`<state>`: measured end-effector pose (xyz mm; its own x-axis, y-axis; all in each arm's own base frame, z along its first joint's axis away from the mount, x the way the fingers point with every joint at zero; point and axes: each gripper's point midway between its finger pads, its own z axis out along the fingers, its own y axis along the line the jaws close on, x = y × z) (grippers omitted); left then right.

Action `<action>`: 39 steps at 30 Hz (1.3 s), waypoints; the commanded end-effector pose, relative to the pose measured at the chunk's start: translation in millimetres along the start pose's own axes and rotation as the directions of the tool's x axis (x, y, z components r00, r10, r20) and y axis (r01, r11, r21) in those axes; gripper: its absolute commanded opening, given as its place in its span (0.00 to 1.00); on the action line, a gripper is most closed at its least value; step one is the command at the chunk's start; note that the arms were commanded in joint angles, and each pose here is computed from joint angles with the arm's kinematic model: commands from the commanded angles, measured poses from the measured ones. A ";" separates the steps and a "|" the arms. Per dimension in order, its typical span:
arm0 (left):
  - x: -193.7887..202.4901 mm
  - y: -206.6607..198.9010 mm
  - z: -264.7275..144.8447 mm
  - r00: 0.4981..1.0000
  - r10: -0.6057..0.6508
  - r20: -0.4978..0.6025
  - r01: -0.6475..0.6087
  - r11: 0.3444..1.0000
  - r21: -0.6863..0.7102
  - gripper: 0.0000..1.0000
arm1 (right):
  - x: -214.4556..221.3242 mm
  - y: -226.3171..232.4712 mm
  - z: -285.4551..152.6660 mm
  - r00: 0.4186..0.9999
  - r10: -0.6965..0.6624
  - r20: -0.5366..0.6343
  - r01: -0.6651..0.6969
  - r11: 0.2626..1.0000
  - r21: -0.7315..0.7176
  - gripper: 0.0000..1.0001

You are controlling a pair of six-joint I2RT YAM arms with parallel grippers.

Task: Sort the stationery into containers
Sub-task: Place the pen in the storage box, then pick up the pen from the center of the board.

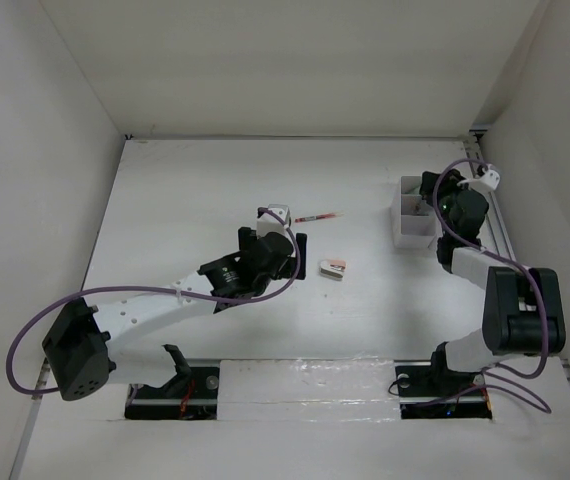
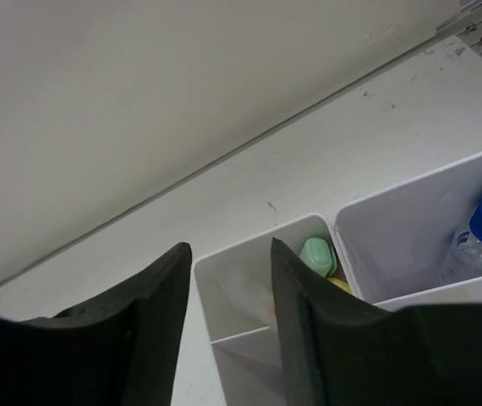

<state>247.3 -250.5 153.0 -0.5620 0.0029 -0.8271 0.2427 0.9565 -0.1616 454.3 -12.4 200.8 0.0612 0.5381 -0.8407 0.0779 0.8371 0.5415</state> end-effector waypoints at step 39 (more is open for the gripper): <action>-80.8 -79.2 139.7 0.928 -0.323 -0.186 0.322 0.946 -0.036 1.00 | -76.6 185.2 -202.0 0.994 0.069 -0.082 -0.097 0.899 -0.428 1.00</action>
<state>381.3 -335.4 133.6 -0.7466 -0.3084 -0.5894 -0.0934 0.9259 -0.3661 271.9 114.2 368.0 0.0364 0.6047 -0.7956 -0.3411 0.7559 0.5589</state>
